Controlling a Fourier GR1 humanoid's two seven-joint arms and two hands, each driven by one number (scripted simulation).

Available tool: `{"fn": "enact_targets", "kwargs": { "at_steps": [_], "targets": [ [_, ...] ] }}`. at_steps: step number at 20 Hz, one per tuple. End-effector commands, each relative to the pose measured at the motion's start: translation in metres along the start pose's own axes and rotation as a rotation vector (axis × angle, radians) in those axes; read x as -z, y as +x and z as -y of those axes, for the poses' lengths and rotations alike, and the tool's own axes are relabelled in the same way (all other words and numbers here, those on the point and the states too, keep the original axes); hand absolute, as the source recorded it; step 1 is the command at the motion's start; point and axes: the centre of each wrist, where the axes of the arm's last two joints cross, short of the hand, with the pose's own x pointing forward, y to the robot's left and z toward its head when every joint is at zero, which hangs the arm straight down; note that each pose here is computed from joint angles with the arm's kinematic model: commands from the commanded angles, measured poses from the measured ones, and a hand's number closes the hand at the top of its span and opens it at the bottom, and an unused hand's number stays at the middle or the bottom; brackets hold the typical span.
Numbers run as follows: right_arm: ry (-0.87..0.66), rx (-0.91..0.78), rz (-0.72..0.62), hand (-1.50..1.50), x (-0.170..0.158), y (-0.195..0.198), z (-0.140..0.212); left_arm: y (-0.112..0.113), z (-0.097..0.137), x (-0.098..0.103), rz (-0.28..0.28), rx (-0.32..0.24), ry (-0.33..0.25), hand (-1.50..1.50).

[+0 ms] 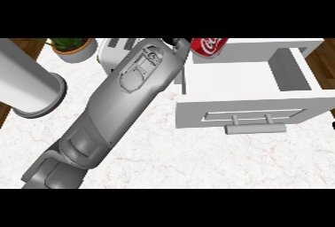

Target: Pick up the can, place it into the drawer and close the drawer

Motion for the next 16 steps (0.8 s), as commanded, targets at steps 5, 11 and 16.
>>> {"fn": "enact_targets", "kwargs": {
  "at_steps": [5, 11, 16],
  "targets": [
    [-0.001, -0.008, -0.002, -1.5, 0.019, 0.001, -0.004, 0.004, 0.013, 0.017, -0.011, 0.05, 0.0, 1.5],
    [0.01, 0.002, -0.001, -1.5, 0.013, -0.001, -0.009, -0.01, 0.018, 0.018, -0.029, 0.094, 0.014, 1.5],
    [0.042, 0.01, 0.01, -1.5, 0.011, 0.005, -0.009, -0.027, 0.016, 0.019, -0.046, 0.125, 0.047, 1.5]
  ]
}}
